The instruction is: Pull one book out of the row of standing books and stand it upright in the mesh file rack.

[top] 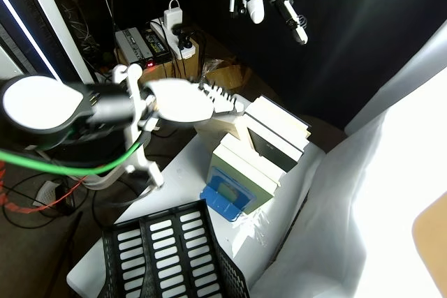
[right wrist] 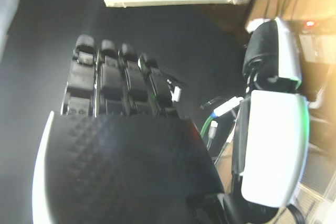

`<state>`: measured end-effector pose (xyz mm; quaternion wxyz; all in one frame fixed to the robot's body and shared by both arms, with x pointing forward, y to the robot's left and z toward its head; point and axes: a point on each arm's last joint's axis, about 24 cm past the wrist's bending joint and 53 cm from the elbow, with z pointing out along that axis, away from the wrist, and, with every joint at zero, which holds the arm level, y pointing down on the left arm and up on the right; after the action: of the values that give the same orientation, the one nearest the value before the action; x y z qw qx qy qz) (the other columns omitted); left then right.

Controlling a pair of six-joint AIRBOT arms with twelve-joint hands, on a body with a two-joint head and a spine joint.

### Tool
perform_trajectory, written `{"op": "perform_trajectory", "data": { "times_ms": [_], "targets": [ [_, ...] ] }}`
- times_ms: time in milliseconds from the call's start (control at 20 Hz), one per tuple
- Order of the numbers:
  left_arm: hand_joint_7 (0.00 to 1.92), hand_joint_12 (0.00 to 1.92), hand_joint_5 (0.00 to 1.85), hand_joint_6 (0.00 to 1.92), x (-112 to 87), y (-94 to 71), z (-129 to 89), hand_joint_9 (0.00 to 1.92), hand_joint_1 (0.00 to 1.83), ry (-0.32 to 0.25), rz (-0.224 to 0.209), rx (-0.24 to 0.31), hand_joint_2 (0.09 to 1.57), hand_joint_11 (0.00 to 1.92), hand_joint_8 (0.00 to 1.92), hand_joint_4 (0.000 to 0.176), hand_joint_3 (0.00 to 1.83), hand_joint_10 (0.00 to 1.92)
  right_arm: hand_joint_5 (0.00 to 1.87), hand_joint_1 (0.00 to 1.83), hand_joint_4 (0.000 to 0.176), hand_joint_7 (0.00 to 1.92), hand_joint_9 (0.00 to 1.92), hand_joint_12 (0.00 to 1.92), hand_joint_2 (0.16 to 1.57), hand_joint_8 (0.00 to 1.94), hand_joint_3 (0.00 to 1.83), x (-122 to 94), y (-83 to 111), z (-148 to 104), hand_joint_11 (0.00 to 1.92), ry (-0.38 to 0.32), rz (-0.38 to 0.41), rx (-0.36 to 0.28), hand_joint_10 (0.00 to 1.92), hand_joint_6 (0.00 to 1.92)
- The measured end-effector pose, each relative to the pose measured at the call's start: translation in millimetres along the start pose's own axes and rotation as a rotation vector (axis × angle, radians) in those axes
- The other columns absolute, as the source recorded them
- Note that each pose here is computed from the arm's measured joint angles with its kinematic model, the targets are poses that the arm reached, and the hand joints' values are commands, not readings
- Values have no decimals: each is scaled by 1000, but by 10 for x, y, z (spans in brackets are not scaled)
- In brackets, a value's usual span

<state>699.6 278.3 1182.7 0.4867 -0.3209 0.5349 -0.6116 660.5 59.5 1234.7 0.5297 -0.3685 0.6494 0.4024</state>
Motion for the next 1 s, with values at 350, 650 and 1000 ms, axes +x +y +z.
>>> {"op": "perform_trajectory", "data": {
  "times_ms": [350, 650, 1000],
  "targets": [
    [0, 0, 83, 20, -27, -20, -5, 0, 324, -7, 1, 12, 1334, 0, 0, 0, 0, 0, 0, 695, 12, 0, 0, 0, 916, 0, 0, 97, 49, 174, 0, 38, -61, -12, 0, 0],
    [0, 0, 76, 15, -89, -6, -46, 0, 275, -27, 0, 14, 1346, 0, 0, 0, 4, 0, 0, 679, 22, 0, 0, 0, 935, 0, 1, 39, 160, 345, 0, 44, -136, -32, 0, 0],
    [0, 0, 68, 8, -209, -25, -110, 0, 517, -70, -7, 32, 1423, 0, 0, 5, 20, 0, 0, 729, 9, 0, 0, 0, 953, 0, 9, 108, 265, 569, 0, 68, -201, -51, 0, 0]
  ]
}}
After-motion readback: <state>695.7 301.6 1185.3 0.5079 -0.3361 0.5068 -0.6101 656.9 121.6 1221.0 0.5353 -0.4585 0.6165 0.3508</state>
